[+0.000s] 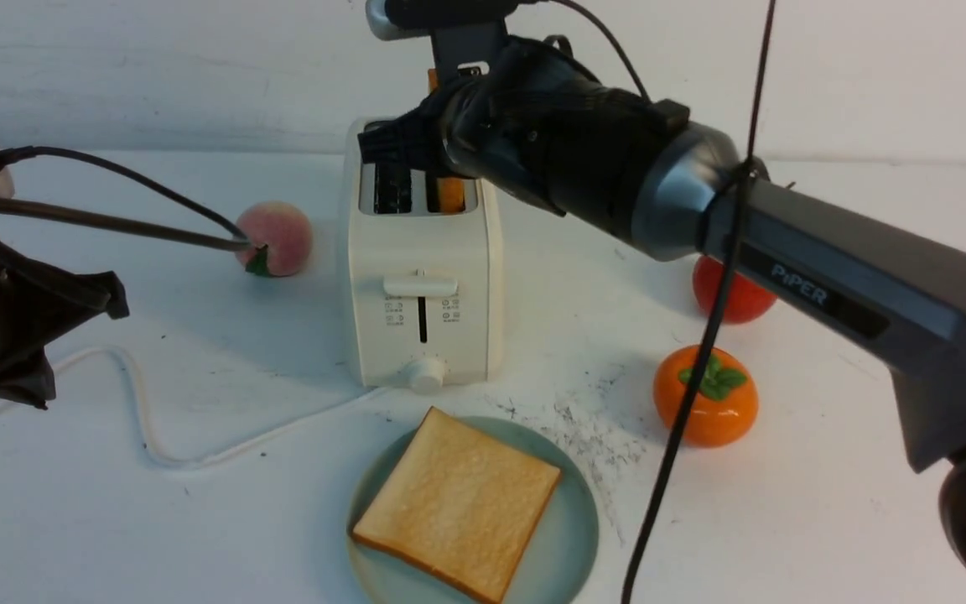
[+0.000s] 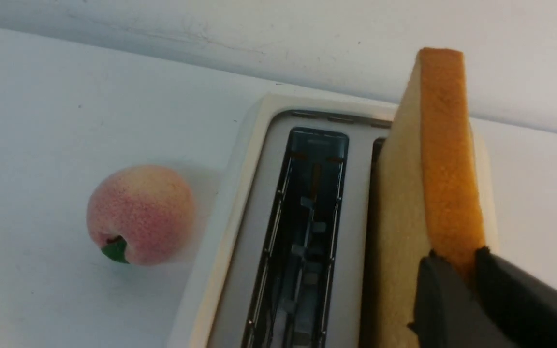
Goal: Take toasted bread from bread machine on white table place on plate.
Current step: 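Grasp the toast slice in the toaster and pull it up out of the slot with the right gripper, then place the held slice of bread on top of the slice on the plate with the right gripper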
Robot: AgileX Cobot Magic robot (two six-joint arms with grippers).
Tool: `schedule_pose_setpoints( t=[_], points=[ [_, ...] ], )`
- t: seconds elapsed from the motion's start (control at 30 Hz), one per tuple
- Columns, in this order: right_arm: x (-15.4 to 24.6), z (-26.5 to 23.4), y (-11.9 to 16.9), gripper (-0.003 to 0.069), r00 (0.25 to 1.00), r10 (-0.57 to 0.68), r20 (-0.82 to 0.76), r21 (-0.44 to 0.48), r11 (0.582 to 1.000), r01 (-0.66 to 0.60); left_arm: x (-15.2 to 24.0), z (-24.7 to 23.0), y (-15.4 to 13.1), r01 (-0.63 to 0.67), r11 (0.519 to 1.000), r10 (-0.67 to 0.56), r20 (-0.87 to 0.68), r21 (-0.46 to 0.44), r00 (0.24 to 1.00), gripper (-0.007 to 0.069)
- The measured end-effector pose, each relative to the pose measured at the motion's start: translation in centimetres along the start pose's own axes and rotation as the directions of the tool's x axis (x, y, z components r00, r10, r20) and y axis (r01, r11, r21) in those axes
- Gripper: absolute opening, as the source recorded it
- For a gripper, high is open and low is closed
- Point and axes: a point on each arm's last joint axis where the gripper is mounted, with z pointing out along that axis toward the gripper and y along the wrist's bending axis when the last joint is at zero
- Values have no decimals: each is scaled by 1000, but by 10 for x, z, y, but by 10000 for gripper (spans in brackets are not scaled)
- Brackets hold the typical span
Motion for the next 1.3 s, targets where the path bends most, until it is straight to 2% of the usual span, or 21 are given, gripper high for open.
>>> schedule_pose_setpoints(
  t=[0.1,0.2,0.27,0.33,0.37,0.5,0.63,0.7,0.8,0.9,1.0,1.1,1.17,1.23,1.3],
  points=[
    [-22,-25,-5,66,999,8,49,-12,1000,-8,0,0,0,-1,1000,1,0,0,1000,-14],
    [-65,-83,-19,66,987,23,157,-24,1000,-19,0,1,0,-1,1000,1,-4,-1,1000,-14],
    [-78,-106,-27,66,983,25,182,-13,1000,-23,0,2,0,0,1000,0,-6,-1,1000,-14],
    [-98,-157,-48,66,983,2,186,44,999,-10,0,3,-1,2,1000,-2,-12,0,1000,-13],
    [-101,-178,-59,66,989,-15,145,90,996,2,0,3,0,4,1000,-4,-14,-1,1000,-13],
    [-99,-230,-92,66,1000,-27,-14,176,984,29,1,3,-1,9,1000,-9,-23,3,1000,-13],
    [-94,-260,-113,66,996,-28,-80,166,985,41,2,3,-1,17,1000,-17,-30,12,999,-13],
    [-79,-280,-124,66,991,-10,-131,112,993,24,2,3,-2,24,1000,-23,-35,19,999,-13],
    [-43,-283,-130,66,967,14,-254,67,998,3,2,3,-2,27,999,-27,-39,22,999,-13],
    [21,-277,-129,66,905,45,-422,-17,998,-58,3,3,-2,28,999,-27,-41,23,999,-12],
    [72,-260,-117,66,873,55,-485,-143,980,-141,3,3,-2,29,999,-28,-42,23,999,-12],
    [111,-236,-99,66,862,68,-502,-293,925,-243,3,3,-3,28,999,-27,-42,25,999,-12],
    [127,-219,-91,66,862,40,-505,-361,897,-254,3,3,-3,27,999,-26,-42,25,999,-12],
    [134,-206,-85,66,862,29,-506,-404,875,-266,3,3,-3,27,999,-26,-42,25,999,-12],
    [138,-181,-73,66,876,24,-481,-476,832,-285,3,3,-3,29,999,-27,-43,26,999,-12]
  ],
)
